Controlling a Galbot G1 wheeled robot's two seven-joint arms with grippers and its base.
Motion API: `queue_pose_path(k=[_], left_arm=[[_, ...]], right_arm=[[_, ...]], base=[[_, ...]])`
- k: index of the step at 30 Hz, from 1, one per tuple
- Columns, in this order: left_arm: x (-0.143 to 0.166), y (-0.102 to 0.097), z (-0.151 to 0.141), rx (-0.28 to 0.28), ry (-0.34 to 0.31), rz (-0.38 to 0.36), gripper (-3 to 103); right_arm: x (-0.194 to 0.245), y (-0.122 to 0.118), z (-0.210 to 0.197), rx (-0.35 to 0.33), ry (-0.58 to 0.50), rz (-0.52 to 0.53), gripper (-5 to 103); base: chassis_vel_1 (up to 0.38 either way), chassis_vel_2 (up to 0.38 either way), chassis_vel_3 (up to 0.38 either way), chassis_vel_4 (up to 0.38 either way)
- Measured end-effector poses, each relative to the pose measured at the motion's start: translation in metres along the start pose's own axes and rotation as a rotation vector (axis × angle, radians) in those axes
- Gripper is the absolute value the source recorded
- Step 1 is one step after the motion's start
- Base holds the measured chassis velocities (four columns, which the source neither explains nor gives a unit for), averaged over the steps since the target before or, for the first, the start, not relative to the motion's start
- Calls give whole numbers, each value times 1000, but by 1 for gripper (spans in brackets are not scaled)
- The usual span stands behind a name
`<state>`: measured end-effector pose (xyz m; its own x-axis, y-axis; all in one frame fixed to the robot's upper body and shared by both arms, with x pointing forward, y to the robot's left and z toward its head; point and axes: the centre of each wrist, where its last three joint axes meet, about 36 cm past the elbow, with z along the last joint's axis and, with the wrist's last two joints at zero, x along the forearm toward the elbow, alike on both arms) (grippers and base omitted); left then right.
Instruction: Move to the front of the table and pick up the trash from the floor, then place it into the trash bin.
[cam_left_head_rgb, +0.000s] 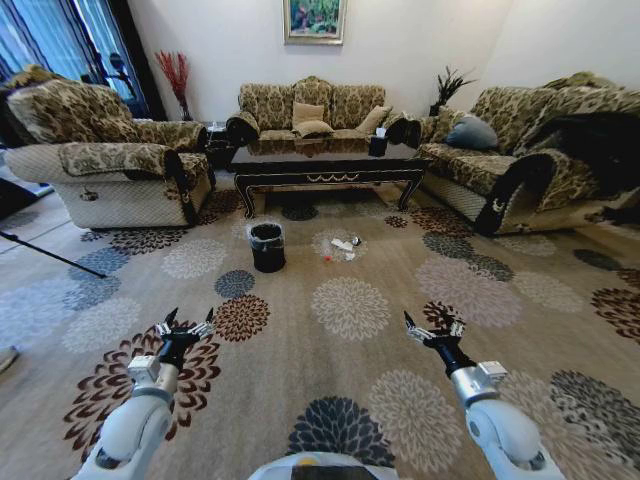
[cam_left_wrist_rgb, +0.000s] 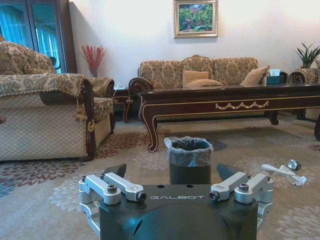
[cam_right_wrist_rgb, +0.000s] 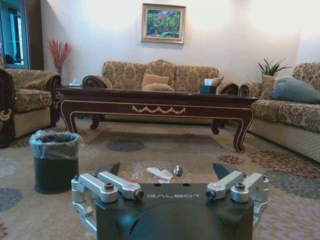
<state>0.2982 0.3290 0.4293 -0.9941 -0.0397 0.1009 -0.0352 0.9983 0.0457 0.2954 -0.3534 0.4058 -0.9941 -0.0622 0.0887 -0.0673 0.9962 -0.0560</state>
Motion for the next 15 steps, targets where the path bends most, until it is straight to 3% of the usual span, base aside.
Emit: queue_pose_path(k=[15], left_arm=[[1, -2, -2, -1, 1, 7, 100]], right_arm=[[-1, 3, -9, -6, -18, -21, 100]], base=[[0, 0, 0, 0]])
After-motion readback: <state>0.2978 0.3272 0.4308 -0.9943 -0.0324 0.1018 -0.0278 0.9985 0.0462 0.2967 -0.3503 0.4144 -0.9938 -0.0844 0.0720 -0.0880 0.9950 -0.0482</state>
